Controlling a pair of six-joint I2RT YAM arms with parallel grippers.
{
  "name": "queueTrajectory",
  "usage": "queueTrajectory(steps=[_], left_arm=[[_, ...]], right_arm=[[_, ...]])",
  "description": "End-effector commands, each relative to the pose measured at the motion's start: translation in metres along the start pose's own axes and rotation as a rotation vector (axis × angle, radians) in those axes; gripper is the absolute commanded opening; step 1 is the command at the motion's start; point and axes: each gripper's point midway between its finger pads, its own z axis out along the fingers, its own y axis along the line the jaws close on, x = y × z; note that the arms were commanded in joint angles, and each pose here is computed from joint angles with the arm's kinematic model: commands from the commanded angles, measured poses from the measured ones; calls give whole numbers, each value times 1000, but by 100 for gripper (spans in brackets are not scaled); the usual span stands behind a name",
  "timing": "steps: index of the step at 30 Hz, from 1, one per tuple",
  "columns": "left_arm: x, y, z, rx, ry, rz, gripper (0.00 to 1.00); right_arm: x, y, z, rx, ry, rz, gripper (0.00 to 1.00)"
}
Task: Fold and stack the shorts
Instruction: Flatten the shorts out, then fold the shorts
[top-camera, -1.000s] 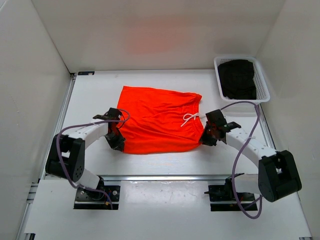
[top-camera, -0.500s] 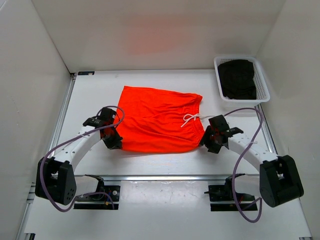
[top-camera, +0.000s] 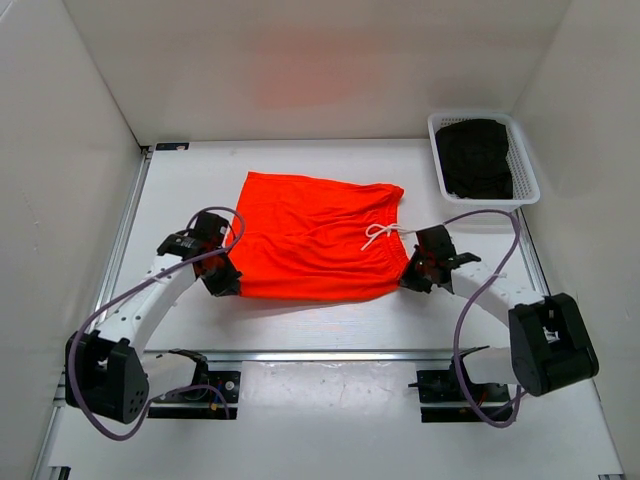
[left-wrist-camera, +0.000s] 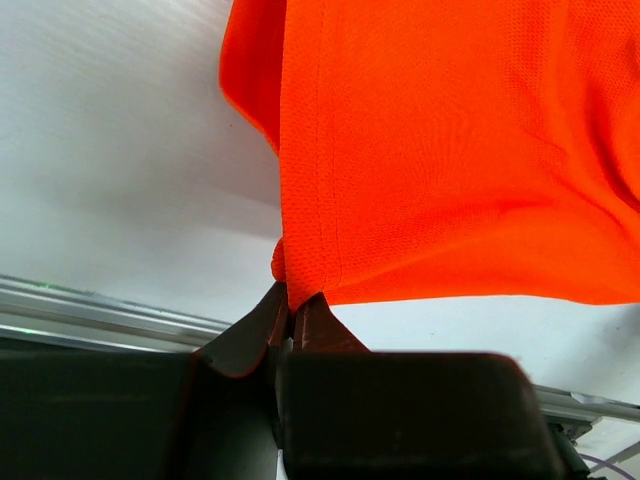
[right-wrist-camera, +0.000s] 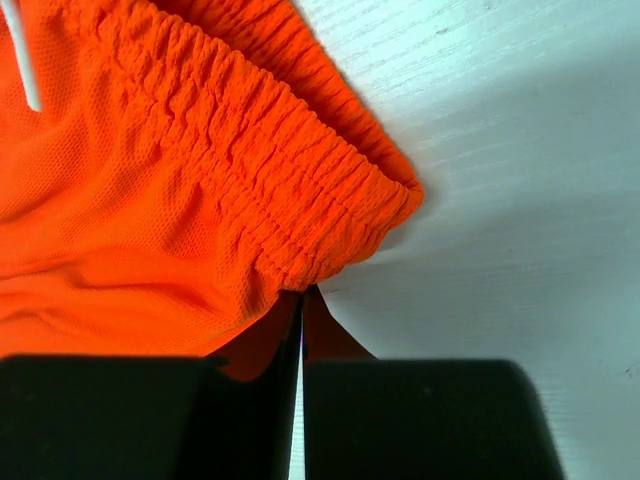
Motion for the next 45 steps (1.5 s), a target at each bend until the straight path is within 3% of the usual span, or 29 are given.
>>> queueTrajectory(steps=[1,14,20,25,28,29,31,32,34,35,36,38,39,40,44,45], left_arm=[[-16,-5,-24,32,-73,-15,10],[-27,-12,-76,95,-158,-37,10],[-73,-46,-116,146,-275,-23,10],[-121,-79,-110,109,-316,17,10],[-160,-110,-93,120,-329,-3,10],[-169,-117,-67,79,-289,10,10],[-206,-143,-74,112,-348,8,10],[-217,-149,-40,71,-298,15,10],[-254,-181,-49,142,-356,28,10],[-255,-190,-5,124,-276,55,14],[-282,-206,-21,189,-332,48,41],[-294,-213,3,205,-306,41,58],[-297,-216,26,239,-254,36,64],[-294,-220,29,262,-237,41,72],[-282,-194,26,206,-237,76,81],[-280,-190,0,218,-274,91,80]], right_arm=[[9,-7,-15,9,9,-3,0],[47,-44,-96,39,8,41,0],[-6,-20,-135,44,-155,-12,0],[-56,9,-134,105,-212,-68,0],[-91,37,-123,101,-255,-108,0],[-99,46,-119,97,-261,-118,0],[-130,66,-104,99,-279,-108,0],[-139,74,-99,96,-284,-119,0],[-161,77,-71,150,-280,-113,0],[-185,94,-75,118,-326,-98,0],[-195,92,-50,143,-299,-93,6],[-216,103,-36,111,-311,-88,33],[-230,107,-28,113,-319,-78,67],[-231,110,-27,104,-316,-78,78],[-213,97,-42,105,-303,-116,84],[-206,91,-45,111,-296,-117,84]])
